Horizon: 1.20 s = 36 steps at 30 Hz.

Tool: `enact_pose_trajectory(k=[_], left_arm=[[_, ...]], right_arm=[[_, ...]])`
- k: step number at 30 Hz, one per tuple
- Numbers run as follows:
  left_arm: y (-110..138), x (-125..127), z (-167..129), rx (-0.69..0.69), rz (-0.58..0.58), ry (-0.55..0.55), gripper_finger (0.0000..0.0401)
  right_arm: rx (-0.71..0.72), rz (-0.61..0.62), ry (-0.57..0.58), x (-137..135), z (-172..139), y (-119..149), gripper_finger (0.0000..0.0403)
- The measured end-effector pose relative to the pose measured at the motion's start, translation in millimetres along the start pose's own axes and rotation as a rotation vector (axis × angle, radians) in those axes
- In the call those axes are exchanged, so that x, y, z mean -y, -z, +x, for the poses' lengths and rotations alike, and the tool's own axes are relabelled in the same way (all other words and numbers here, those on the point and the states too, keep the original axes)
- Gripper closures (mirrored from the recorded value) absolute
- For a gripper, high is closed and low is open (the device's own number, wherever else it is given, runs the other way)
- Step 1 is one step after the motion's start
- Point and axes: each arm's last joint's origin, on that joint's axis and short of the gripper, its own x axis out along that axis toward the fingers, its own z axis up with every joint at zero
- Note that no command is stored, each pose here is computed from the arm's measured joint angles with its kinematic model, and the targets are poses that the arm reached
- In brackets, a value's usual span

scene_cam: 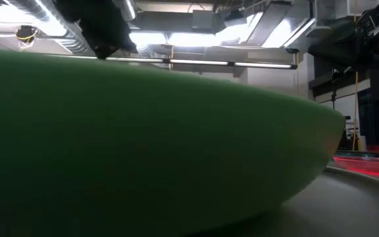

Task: Stack plastic plates
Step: Move the stacked plates to the center of the table

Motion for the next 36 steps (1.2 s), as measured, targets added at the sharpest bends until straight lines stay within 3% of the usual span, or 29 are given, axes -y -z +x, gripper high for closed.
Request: enact_pose_trajectory(k=[8,14,23,29,36], left_arm=[[-9.6,10.2,-1.2,0.123,-0.011,0.06,0.0299],[-3.7,41.1,-8.4,0.184,-0.005,0.171,0.0309],[-6.4,91.8,-28.5,0.28,0.007,0.17,0.0311],[0.7,129.3,-6.5,0.229,-0.033,0.173,0.0311],[5.4,181.6,23.9,0.097,-0.161,0.174,0.0311]], right_arm=[[0.001,0.002,0.0,0.0,0.0,-0.1,0.0398],[0.009,-0.018,0.02,0.5,0.0,-0.8,0.0397],[0.051,-0.04,0.049,1.1,-0.2,-4.8,0.0397],[0.054,-0.039,0.012,0.0,-0.1,-5.2,0.0397],[0.041,-0.012,-0.115,-3.7,-0.3,-4.6,0.0398]])
